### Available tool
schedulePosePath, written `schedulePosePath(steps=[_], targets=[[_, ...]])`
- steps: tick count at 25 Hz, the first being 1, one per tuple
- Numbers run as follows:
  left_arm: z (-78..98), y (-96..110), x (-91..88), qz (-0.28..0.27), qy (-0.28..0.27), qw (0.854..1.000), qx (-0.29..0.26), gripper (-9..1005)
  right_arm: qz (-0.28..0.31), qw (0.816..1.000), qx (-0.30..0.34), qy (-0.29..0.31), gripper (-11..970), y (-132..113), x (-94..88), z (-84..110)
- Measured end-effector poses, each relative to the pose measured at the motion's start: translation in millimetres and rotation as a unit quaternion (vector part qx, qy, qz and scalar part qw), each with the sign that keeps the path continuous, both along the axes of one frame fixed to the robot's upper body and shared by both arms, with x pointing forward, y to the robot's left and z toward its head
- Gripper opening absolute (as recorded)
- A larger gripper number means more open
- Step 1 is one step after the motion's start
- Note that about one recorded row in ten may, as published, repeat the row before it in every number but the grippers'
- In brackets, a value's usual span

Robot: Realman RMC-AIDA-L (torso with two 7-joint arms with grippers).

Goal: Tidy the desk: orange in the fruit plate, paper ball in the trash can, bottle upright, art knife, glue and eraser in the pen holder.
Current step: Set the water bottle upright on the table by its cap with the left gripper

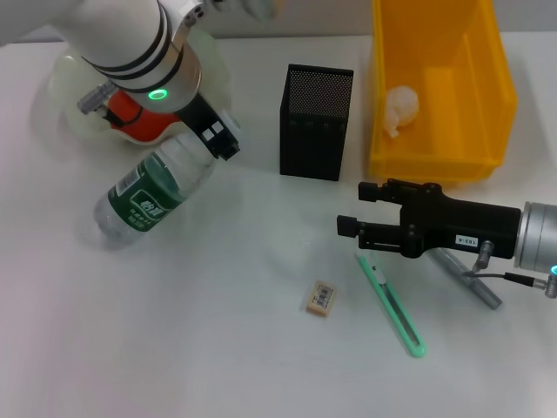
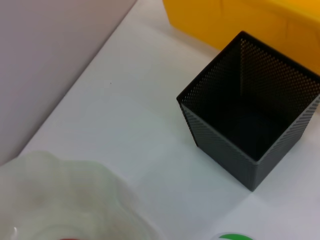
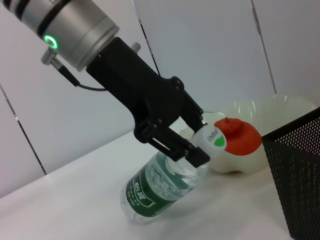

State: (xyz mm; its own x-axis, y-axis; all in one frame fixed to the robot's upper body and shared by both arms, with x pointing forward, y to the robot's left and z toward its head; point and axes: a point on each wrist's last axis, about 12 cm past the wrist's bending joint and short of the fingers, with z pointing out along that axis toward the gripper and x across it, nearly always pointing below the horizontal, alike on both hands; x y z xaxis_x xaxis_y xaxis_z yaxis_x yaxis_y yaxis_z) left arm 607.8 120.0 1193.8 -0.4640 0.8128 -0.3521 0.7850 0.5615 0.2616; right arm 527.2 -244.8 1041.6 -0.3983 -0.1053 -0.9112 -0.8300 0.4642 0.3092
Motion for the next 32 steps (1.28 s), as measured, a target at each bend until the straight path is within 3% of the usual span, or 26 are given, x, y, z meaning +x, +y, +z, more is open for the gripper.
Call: schedulePosePath(steps=[9,16,32], targets=[[14.2,21,-11.6,0.019,-0.032,0.999,-0.040,442,0.001,1.000,0.000,-0.002,773,1,2.1,1.5],[12.7,42,-20.0,0.036,-0.036,0.997,-0.062,440,0.002,1.000,0.001,-0.001,773,3,3.4,2.1],[23.6,78,-26.8,0.031,-0.039,0.982,-0.181,451,0.005,1.000,0.006,0.004,772,7,5.9,3.7]])
